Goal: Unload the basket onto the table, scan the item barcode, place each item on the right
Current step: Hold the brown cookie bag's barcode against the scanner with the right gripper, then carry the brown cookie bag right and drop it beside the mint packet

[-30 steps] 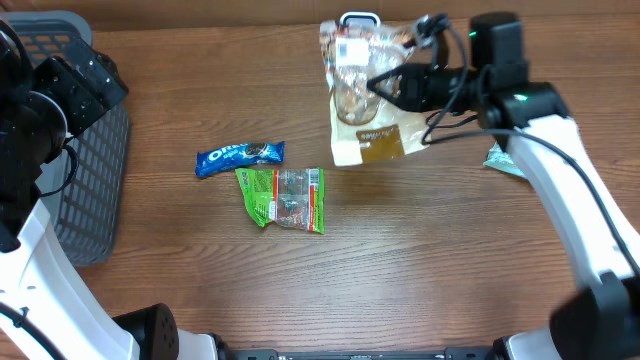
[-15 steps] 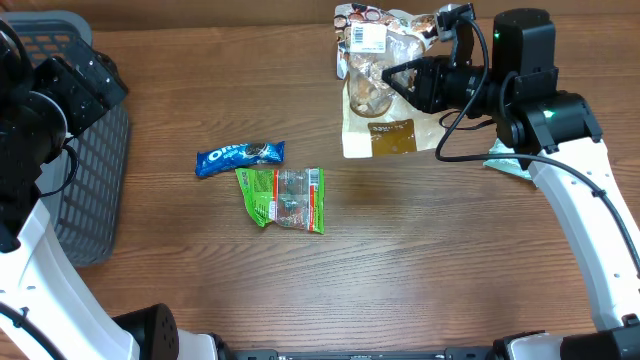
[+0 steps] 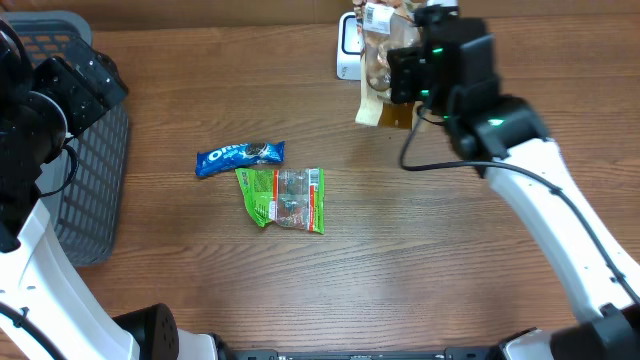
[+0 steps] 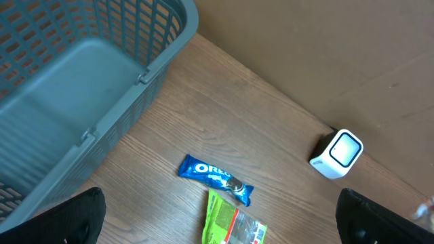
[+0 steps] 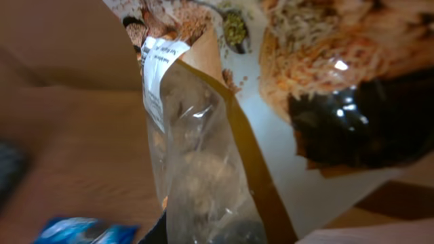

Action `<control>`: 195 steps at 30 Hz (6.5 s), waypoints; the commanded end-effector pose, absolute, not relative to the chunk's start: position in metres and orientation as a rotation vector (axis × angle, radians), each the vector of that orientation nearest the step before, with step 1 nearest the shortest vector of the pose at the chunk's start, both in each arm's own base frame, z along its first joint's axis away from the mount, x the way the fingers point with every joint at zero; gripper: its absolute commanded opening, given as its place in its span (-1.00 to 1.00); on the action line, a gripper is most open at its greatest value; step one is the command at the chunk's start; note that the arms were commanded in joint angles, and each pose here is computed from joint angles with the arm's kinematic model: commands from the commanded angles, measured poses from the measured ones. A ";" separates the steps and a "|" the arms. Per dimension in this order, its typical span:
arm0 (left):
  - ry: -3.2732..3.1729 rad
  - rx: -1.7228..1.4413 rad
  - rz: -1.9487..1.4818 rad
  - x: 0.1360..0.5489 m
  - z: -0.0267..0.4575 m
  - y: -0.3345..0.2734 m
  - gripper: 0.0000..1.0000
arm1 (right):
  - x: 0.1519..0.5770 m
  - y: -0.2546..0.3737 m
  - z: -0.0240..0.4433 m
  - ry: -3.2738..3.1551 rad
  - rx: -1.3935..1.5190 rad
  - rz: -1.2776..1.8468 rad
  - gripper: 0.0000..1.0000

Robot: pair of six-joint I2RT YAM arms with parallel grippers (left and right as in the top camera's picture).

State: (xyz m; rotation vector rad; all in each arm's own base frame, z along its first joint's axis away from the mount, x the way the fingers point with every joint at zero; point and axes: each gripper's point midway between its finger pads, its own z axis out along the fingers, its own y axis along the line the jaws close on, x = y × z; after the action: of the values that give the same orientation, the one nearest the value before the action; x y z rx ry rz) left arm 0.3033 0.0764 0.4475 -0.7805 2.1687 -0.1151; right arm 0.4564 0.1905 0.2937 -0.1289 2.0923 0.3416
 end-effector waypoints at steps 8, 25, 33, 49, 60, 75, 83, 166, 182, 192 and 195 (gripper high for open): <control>2.169 -0.777 -0.095 0.302 0.448 0.079 1.00 | 0.533 0.170 0.261 1.823 -0.412 -0.654 -0.93; 2.169 -0.777 -0.095 0.302 0.448 0.079 1.00 | 0.601 0.161 0.153 1.626 -0.832 -1.126 -0.92; 2.169 -0.777 -0.095 0.302 0.448 0.079 1.00 | 0.611 0.169 0.146 1.567 -0.870 -1.039 -0.93; 2.169 -0.778 -0.095 0.302 0.448 0.079 0.99 | 0.618 0.186 0.156 1.470 -0.906 -0.936 -0.92; 2.169 -0.777 -0.095 0.302 0.448 0.079 1.00 | 0.623 0.173 0.148 1.471 -0.946 -0.973 -0.92; 2.169 -0.777 -0.095 0.302 0.448 0.079 1.00 | 0.625 0.177 0.110 1.460 -1.066 -0.992 -0.92; 2.169 -0.777 -0.095 0.302 0.448 0.079 1.00 | 0.625 0.178 0.110 1.459 -1.068 -0.992 -0.92; 2.169 -0.778 -0.095 0.302 0.448 0.079 1.00 | 0.389 -0.075 0.181 2.560 0.736 0.396 -0.93; 2.169 -0.778 -0.095 0.302 0.448 0.079 0.99 | 0.375 -0.087 0.165 2.618 0.778 0.655 0.13; 2.169 -0.778 -0.095 0.302 0.448 0.080 0.99 | 0.387 0.057 0.211 2.646 0.286 0.858 0.15; 2.169 -0.778 -0.095 0.302 0.448 0.079 1.00 | 0.386 0.113 0.206 2.684 0.216 0.928 -0.12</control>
State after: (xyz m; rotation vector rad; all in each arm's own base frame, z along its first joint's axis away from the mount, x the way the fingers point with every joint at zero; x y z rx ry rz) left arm 0.3030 0.0764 0.4472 -0.7812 2.1705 -0.1149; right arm 0.3891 0.0681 0.1944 0.2573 2.6848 0.8381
